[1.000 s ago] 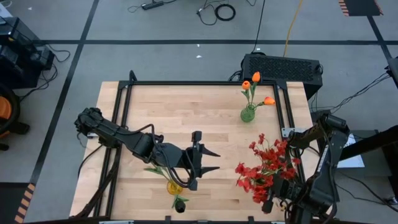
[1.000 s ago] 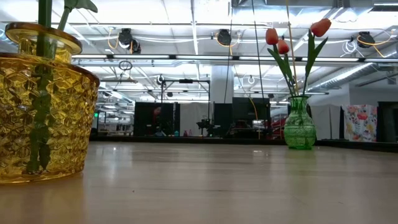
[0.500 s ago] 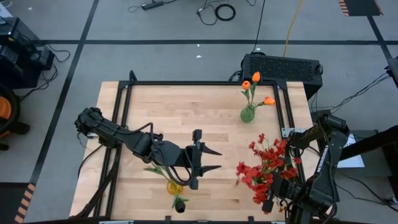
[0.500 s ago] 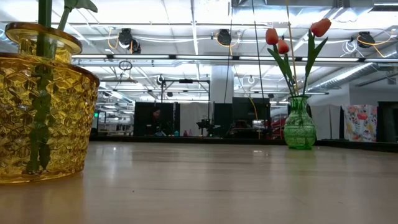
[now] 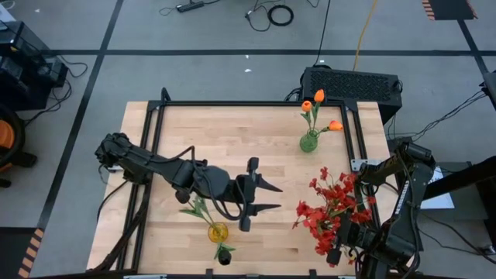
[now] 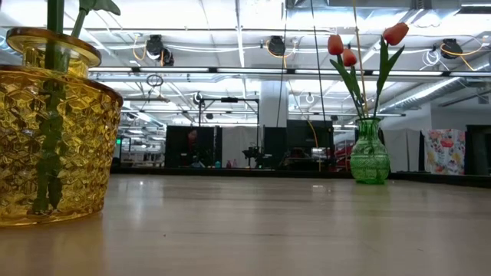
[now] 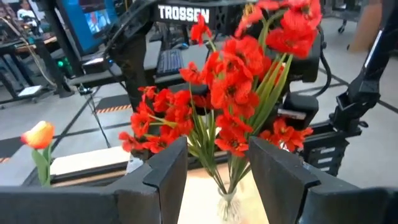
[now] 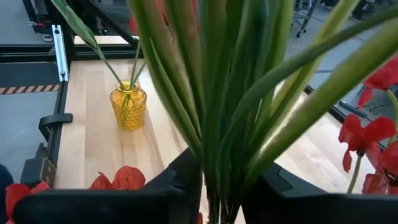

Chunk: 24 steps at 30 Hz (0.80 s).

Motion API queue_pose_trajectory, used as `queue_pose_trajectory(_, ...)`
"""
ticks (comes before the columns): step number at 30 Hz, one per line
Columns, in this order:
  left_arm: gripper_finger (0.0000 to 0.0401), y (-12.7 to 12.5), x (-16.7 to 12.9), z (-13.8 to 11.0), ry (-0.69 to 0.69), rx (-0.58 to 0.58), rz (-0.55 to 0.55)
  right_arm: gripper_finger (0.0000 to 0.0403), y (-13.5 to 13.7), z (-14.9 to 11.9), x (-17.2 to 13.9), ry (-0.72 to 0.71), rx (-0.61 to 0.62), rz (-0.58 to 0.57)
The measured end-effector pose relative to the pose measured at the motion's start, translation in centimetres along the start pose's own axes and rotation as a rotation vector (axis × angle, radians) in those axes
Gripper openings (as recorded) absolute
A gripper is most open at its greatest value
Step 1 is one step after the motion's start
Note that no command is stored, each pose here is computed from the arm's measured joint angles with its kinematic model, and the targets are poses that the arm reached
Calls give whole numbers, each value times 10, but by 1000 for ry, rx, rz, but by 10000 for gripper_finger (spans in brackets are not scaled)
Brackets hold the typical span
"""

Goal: Sort flowers into vase by color

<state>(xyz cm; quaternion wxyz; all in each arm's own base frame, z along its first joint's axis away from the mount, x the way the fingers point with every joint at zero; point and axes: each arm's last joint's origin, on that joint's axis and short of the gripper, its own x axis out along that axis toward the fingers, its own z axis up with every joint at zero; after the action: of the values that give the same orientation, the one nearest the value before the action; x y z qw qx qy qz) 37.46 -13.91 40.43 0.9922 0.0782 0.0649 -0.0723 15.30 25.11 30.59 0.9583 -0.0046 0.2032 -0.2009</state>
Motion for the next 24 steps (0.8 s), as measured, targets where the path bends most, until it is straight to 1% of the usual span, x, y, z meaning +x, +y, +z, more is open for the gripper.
queue_pose_trajectory(5,176,0,0,1,-14,2,-4,94,-1,1,0,3,20,0)
queue_pose_trajectory(13,176,0,0,0,-4,6,-7,124,-6,3,-3,56,52,14)
queue_pose_trajectory(18,176,0,0,0,-4,5,-6,136,-6,3,-3,69,53,15)
queue_pose_trajectory(24,176,0,0,0,-1,10,-7,148,-5,13,-7,80,82,30)
